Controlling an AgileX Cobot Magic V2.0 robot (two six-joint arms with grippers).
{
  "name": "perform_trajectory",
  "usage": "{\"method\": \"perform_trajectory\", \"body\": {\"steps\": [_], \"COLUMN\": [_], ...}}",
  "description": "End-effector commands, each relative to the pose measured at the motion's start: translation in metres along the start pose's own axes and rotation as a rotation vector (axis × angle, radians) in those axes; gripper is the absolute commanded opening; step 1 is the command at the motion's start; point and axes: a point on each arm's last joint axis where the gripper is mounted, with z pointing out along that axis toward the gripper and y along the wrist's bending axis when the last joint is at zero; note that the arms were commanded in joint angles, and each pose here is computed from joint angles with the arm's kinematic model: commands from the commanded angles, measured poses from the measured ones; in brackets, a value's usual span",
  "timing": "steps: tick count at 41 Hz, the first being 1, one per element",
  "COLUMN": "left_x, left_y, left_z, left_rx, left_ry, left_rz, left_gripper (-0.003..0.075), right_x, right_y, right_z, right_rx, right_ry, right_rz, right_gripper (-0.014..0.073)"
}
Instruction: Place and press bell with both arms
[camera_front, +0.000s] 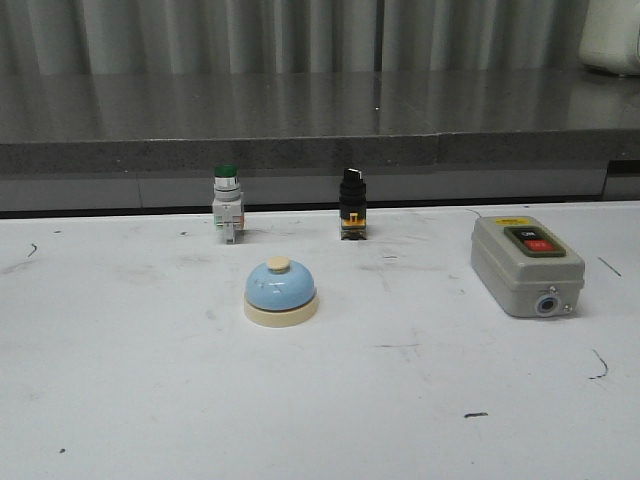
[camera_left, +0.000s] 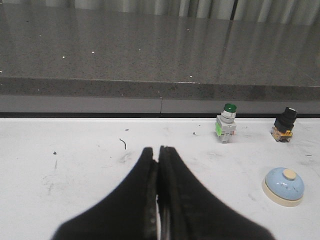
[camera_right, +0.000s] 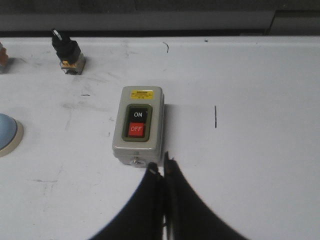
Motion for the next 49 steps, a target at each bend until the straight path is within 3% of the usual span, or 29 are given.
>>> {"method": "perform_trajectory", "body": {"steps": [1,9,16,49], "left_x": [-0.015,-0.015,-0.015,-0.015], "left_y": [-0.001,-0.001,-0.001,-0.001], "left_z": [-0.002,-0.002,-0.002,-0.002], "left_rx": [0.004,0.004,0.004,0.004], "left_ry": [-0.103,-0.103,-0.103,-0.103], "left_rz": [-0.011,-0.011,-0.011,-0.011], "left_gripper": [-0.002,-0.002,-0.002,-0.002], "right_x": [0.007,0.049,0.055,0.058], "right_y": [-0.001,-0.004,-0.003,-0.003], "right_z": [-0.029,-0.066,-0.09,-0.093], "right_rx": [0.0,-0.003,-0.008,-0.012], "right_ry": [-0.205,-0.38,-0.558,-0.553], "right_rz": [0.001,-0.043,-0.061,-0.063], "right_gripper": [-0.0067,-0.0067,-0.0067,-0.0067]}}
